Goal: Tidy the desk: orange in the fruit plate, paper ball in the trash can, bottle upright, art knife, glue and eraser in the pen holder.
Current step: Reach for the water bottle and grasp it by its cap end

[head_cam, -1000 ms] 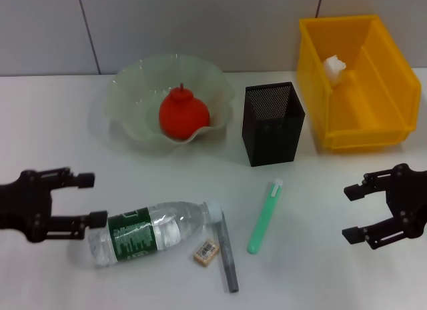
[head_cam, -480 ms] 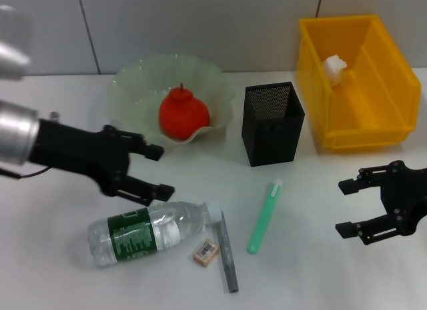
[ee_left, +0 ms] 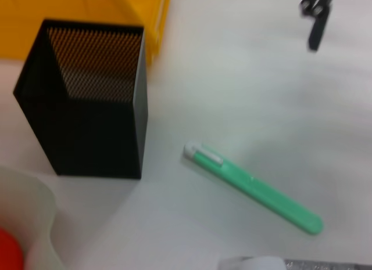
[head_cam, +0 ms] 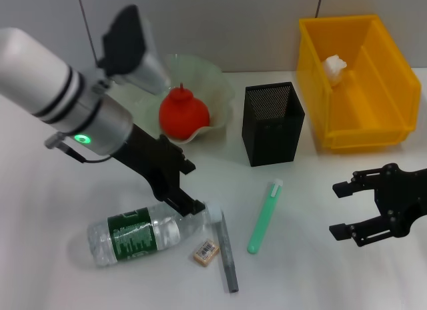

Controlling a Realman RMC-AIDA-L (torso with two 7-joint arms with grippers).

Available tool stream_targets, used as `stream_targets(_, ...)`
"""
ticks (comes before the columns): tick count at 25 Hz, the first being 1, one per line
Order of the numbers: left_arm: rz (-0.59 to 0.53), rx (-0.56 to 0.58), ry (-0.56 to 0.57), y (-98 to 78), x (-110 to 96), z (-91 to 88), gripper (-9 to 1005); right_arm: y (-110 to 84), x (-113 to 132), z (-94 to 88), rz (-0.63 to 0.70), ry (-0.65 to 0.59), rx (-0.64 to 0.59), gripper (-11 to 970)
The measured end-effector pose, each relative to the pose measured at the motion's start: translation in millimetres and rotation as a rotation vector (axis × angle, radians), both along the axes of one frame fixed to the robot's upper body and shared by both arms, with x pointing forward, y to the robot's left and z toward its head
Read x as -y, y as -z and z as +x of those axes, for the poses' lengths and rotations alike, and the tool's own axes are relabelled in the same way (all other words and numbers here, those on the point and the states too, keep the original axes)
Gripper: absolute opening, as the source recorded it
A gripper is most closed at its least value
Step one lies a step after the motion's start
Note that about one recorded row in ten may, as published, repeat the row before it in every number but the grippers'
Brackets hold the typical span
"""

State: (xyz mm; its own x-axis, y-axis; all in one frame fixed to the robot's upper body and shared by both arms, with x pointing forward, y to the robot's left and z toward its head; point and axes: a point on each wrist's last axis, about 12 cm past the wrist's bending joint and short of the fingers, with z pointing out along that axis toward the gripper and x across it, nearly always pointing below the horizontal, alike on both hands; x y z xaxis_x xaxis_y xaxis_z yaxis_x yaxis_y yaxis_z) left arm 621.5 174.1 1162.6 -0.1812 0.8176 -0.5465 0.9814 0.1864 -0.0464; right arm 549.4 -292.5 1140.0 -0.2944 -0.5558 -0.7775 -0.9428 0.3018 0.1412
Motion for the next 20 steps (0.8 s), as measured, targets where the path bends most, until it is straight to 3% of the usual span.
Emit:
stream_targets(8, 0.117, -0.006, -0.033, 17.9, 25.5, 0.8, 840, 0.3, -0.3, 0.1, 0.001, 0.006, -0.007, 826)
stream_targets(20, 0.126, -0.003, -0.024, 33.1, 35.5, -5.3, 840, 2.9, 1.7, -1.2, -0.001, 0.014, -0.006, 827)
